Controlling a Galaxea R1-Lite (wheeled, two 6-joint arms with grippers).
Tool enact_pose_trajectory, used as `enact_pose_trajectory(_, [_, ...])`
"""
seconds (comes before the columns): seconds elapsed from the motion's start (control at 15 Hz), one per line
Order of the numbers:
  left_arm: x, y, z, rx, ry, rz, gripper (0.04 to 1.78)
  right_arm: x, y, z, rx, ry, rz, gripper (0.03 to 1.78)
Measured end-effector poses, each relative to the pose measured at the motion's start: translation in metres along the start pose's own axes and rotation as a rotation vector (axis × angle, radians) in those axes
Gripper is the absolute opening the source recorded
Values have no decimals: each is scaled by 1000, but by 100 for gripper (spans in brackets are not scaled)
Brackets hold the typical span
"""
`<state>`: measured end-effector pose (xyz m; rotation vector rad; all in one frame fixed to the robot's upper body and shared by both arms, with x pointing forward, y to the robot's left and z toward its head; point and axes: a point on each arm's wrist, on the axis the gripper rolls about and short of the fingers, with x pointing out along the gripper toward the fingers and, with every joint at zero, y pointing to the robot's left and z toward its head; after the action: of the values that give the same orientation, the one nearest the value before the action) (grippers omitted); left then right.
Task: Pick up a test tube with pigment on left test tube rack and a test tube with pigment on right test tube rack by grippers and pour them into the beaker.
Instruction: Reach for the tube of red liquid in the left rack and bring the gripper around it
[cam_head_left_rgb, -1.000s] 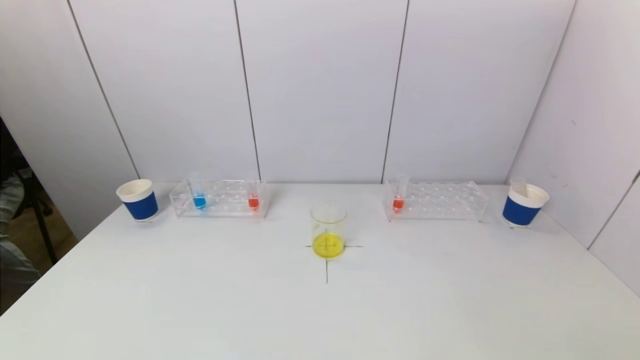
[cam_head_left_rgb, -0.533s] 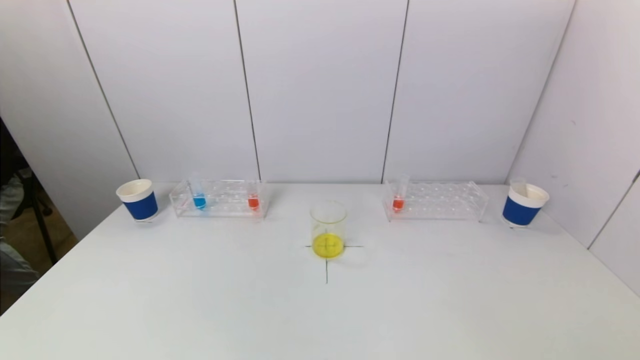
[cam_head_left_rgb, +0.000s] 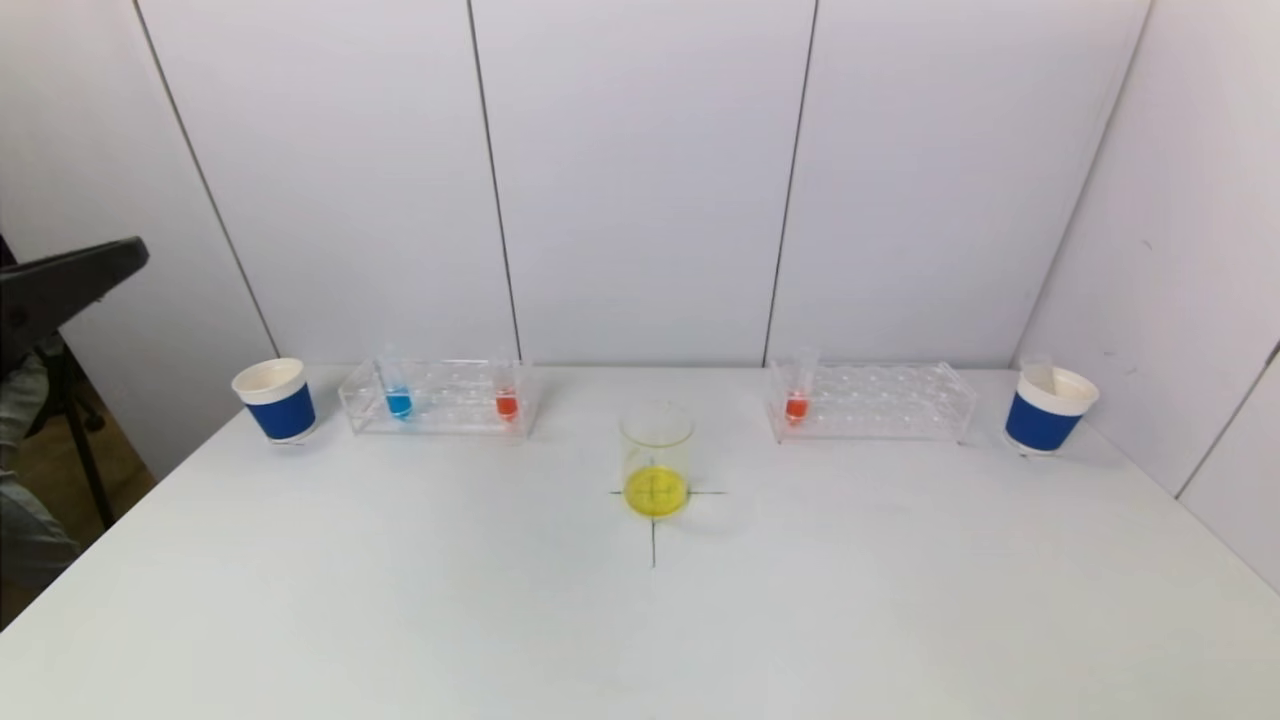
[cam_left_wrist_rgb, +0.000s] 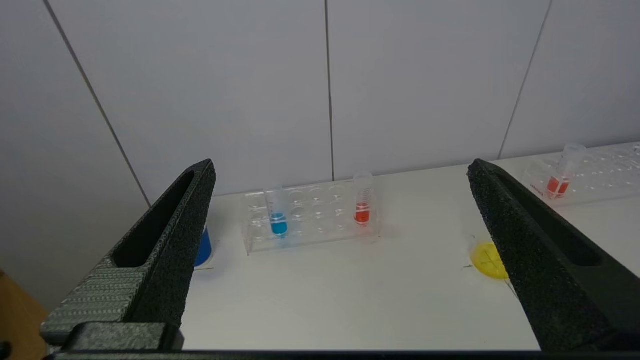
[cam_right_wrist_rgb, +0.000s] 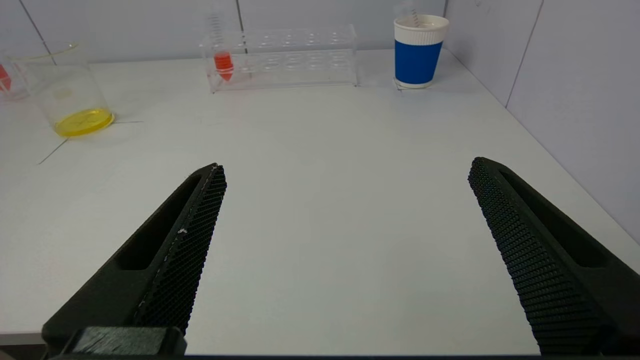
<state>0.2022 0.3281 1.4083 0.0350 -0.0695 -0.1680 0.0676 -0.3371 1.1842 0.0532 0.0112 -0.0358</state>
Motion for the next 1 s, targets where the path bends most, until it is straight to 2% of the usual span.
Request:
enact_pose_trajectory(0.33, [46,-3,-24,-10,70,-49,176,0,0,0,0,0,0,176])
enact_pose_trajectory(0.6, [86,-14,-54,-12,78,17,176,0,0,0,0,0,0,176])
enact_pose_trajectory(1.0, [135,-44,-108,-20,64,46,176,0,0,0,0,1,0,176])
